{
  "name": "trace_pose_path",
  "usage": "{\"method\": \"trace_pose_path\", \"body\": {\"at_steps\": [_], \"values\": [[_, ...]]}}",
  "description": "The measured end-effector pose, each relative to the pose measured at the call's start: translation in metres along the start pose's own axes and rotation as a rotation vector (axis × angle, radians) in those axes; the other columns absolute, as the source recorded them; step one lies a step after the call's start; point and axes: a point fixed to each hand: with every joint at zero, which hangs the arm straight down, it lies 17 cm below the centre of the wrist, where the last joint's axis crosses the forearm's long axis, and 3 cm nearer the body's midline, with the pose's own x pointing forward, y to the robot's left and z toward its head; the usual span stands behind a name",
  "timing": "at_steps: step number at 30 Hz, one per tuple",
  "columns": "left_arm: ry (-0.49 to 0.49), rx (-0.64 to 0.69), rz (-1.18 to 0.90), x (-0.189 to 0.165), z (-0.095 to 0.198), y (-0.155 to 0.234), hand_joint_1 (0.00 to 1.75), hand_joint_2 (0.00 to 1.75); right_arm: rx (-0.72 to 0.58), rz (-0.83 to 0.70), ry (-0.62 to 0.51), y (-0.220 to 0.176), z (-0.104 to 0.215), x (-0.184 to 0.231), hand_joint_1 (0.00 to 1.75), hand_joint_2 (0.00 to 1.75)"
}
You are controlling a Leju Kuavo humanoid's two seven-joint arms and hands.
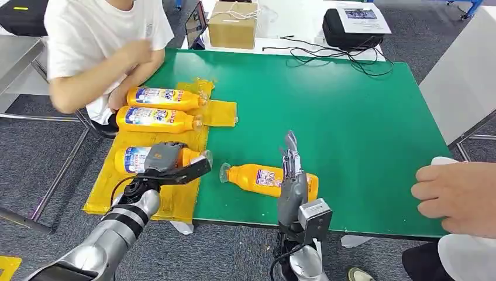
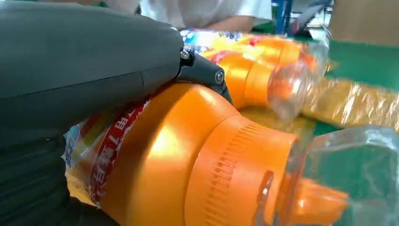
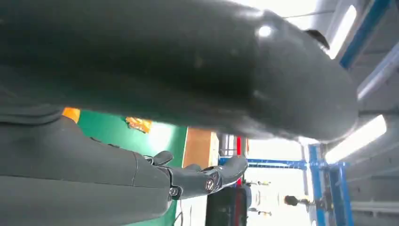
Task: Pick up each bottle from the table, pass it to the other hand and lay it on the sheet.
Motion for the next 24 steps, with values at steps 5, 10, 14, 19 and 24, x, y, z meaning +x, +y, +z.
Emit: {"method": "trace_pose_path", "body": {"at_steps": [5,10,14,19,24], "values": [[0.024,-0.096,-0.003,-0.018,0.004,-0.015,0.0,1.75,-0.028,-0.002,0.017,-0.008,0.002,-0.006,0.0,0.0],[0.035,-0.175,0.066,-0.032,0.01,-0.026,0.0,1.75,-0.045,0.002,0.031,-0.013,0.003,-0.011,0.0,0.0],[0.042,-0.189,0.079,-0.036,0.012,-0.028,0.0,1.75,-0.053,0.001,0.04,-0.015,0.004,-0.014,0.0,0.0],[0.009,-0.282,0.175,-0.037,0.022,-0.042,0.0,1.75,-0.059,-0.017,0.047,-0.015,0.004,-0.018,0.0,0.0],[-0.029,-0.308,0.283,-0.034,0.027,-0.04,0.0,1.75,-0.061,-0.022,0.058,-0.015,0.004,-0.023,0.0,0.0]]}}
